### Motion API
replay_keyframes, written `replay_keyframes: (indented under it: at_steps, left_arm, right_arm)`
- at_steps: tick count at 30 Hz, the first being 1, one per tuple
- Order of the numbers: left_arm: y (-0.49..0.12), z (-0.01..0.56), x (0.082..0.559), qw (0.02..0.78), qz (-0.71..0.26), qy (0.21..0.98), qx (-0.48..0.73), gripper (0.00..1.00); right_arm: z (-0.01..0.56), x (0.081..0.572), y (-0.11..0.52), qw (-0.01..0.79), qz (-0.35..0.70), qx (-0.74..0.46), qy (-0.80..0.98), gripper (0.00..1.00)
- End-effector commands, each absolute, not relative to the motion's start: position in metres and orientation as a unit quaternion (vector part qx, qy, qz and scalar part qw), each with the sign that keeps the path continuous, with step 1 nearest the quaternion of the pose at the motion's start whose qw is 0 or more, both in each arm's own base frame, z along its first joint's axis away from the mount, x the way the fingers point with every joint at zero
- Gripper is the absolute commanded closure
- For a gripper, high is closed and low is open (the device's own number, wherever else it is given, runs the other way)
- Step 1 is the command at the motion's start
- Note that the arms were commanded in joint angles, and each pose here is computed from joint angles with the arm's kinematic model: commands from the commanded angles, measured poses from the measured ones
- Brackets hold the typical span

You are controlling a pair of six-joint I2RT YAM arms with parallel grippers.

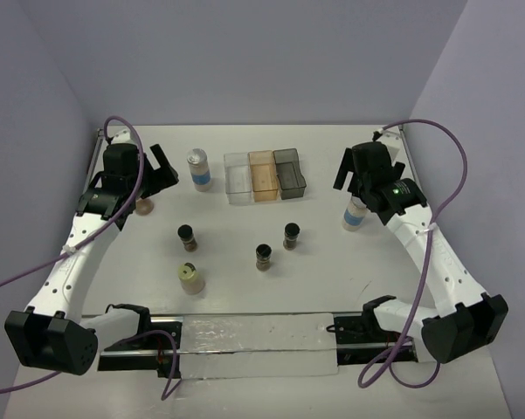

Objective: Organize the condiment bottles

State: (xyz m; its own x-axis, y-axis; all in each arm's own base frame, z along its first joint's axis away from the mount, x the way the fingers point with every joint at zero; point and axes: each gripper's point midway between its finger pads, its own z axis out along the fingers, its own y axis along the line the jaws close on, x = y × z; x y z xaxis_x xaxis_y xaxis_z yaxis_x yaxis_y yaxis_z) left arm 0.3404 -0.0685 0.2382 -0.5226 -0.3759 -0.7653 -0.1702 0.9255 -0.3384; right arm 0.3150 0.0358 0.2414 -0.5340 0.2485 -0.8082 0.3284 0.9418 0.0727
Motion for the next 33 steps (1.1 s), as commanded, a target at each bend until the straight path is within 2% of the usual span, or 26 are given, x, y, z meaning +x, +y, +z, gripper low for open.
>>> replay_keyframes:
  at_steps: [1,15,33]
  left_arm:
    - [-0.069,0.254,0.342,0.475,-0.111,0.859,-0.154,0.01]
    - [-0.068,0.251,0.341,0.474,-0.109,0.860,-0.154,0.00]
    - [-0.074,0.243,0.345,0.461,-0.119,0.866,-0.154,0.01]
  right_arm:
    - [0.223,0.314,0.023,0.428,-0.069,0.187,0.882,0.00]
    - [0.167,0.320,0.007,0.372,-0.090,0.202,0.901,0.00]
    - [0.141,0.339,0.005,0.368,-0.082,0.194,0.905,0.00]
